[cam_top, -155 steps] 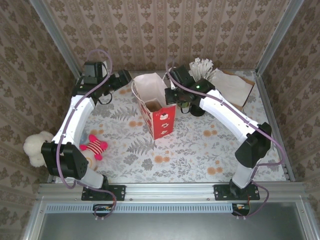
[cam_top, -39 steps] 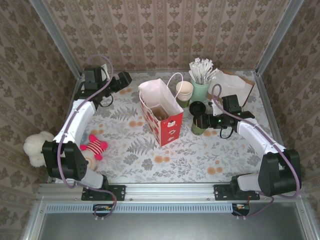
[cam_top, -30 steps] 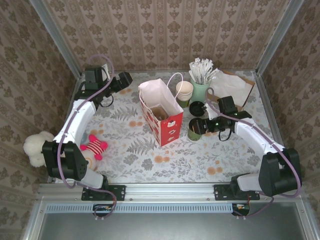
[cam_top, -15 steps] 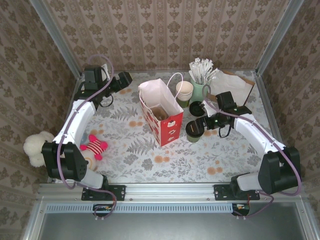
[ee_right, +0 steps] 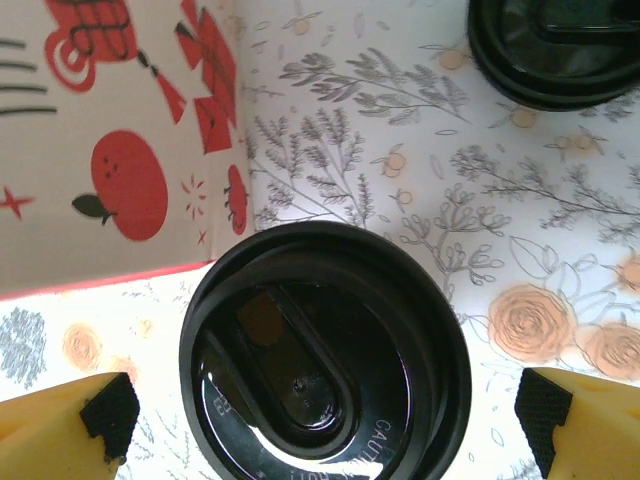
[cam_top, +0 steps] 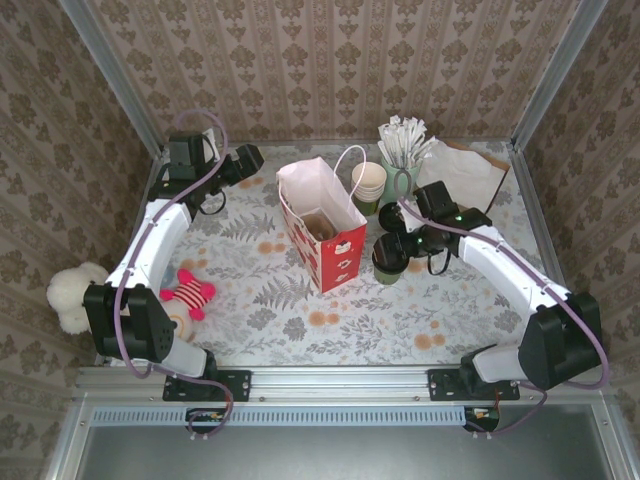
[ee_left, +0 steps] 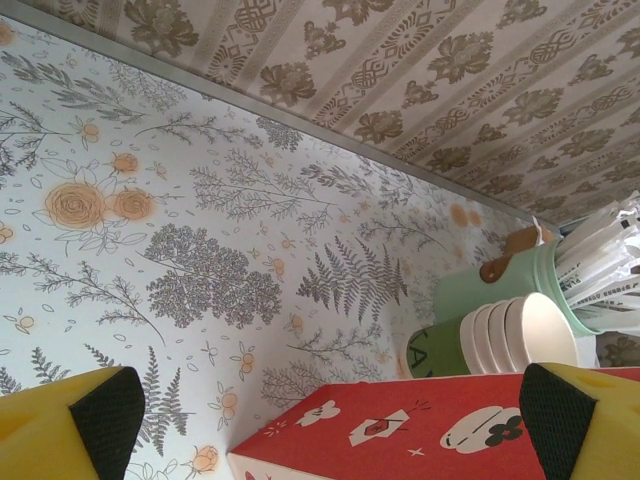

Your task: Pack the takeout coffee

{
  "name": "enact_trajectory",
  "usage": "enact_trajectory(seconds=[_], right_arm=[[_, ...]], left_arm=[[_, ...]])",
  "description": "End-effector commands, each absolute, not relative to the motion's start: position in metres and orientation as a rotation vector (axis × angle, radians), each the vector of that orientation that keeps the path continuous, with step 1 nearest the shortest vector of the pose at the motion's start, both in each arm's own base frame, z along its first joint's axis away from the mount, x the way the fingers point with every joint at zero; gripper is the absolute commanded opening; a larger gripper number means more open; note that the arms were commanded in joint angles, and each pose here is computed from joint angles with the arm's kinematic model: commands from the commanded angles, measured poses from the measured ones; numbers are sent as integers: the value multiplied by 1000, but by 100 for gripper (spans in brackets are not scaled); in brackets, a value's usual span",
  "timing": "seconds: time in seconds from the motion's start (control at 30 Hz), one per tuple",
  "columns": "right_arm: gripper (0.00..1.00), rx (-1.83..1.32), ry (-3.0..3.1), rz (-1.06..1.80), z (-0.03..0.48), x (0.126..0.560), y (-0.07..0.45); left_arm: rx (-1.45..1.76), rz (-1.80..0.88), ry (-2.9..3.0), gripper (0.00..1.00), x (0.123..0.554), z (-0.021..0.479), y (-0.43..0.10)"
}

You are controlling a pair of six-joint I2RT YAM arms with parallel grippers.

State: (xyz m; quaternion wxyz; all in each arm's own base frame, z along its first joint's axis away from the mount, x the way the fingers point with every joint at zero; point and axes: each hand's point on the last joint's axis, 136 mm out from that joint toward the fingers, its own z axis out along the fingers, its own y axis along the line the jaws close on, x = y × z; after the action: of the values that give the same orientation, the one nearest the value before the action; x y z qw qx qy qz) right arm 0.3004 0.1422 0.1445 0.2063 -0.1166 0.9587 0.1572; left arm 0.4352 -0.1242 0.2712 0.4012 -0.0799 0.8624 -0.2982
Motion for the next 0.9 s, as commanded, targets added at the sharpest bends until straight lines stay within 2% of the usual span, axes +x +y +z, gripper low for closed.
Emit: enact_trajectory(seconds=[0.0, 0.23, 0.57, 0.87], right_arm=[[100, 42, 2744, 265, 149, 302, 119], [100, 99, 2739, 350, 148, 305, 146], [100, 85, 2823, 116, 128, 303, 141], [100, 76, 2861, 172, 125, 296, 154]], left_arm=[[-187, -723, 2176, 100, 432, 276, -122], [-195, -728, 2200, 100, 434, 267, -123], [-199, -695, 2224, 100, 431, 260, -119], [-202, -697, 2242, 100, 432, 254, -119]])
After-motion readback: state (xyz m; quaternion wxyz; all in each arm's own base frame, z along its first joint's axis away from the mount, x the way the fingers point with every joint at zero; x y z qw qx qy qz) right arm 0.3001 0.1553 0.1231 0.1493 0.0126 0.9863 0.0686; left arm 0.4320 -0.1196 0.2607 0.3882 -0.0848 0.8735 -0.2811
